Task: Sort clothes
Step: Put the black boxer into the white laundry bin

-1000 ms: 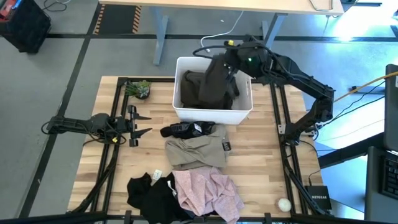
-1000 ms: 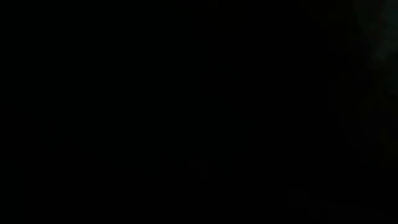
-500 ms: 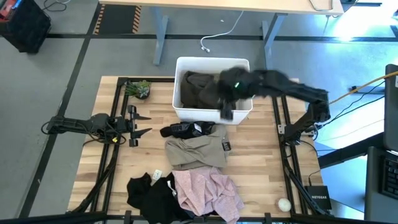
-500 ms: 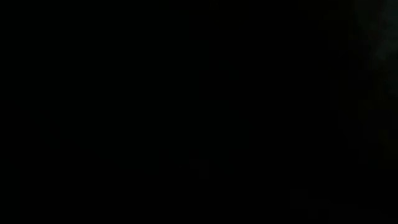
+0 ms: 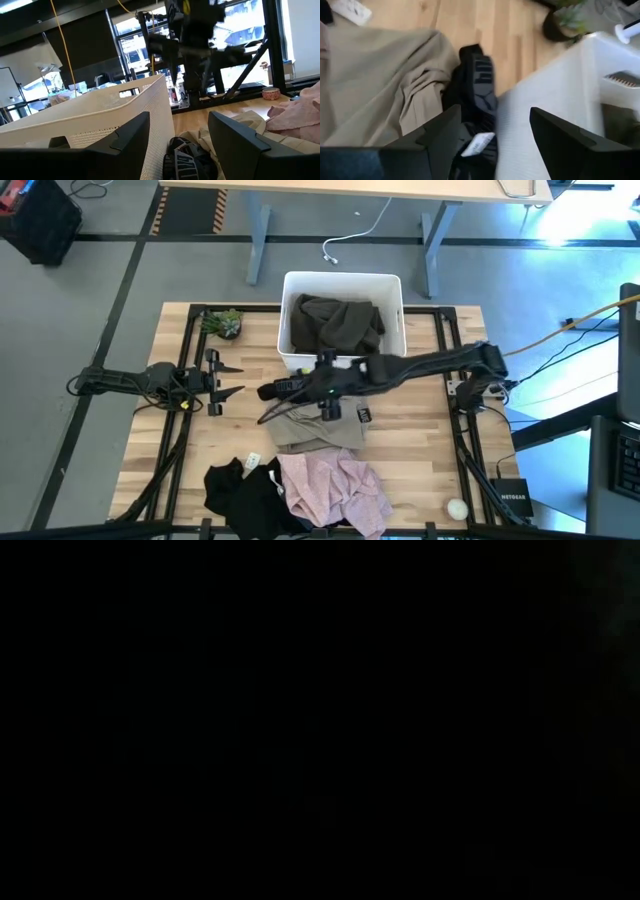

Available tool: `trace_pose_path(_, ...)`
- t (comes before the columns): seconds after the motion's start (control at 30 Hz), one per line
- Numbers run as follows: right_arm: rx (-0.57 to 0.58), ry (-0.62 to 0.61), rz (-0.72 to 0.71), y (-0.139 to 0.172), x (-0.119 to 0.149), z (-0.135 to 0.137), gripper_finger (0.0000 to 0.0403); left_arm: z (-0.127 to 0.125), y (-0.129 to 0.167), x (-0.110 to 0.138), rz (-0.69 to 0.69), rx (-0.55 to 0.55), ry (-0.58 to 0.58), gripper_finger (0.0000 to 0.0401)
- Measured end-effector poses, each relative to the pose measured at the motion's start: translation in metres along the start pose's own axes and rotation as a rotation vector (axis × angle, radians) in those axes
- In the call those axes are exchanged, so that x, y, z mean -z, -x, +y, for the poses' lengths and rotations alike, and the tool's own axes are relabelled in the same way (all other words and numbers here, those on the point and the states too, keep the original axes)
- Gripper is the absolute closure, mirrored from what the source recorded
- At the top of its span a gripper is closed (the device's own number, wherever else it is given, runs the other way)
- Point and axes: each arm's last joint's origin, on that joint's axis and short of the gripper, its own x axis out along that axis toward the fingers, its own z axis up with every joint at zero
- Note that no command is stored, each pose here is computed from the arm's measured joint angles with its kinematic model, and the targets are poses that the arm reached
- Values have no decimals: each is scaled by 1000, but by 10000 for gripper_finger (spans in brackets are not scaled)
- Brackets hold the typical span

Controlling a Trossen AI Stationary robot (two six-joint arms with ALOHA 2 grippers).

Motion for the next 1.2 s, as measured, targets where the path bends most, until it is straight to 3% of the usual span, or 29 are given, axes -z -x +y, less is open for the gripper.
trace_pose_path(0.27, 24, -11, 35, -66, 11, 13, 150, 0, 0, 0, 1, 0, 1, 203)
trace_pose_path(0.4, 133, -35, 52, -90, 15, 16, 150, 0, 0, 0, 1, 0, -3, 203)
trace_pose_path(0.7, 92, -34, 97, -125, 27, 24, 158, 0, 0, 0, 4, 1, -6, 203)
trace_pose_path(0.8, 107, -16, 108, -127, 28, 25, 203, 0, 0, 0, 4, 1, -8, 203)
trace_pose_path(1.0, 151, 58, 88, -116, 22, 19, 380, 0, 0, 0, 4, 1, -12, 203)
trace_pose_path(1.2, 208, 45, 4, -77, 7, 3, 381, 0, 0, 0, 5, 1, -14, 203)
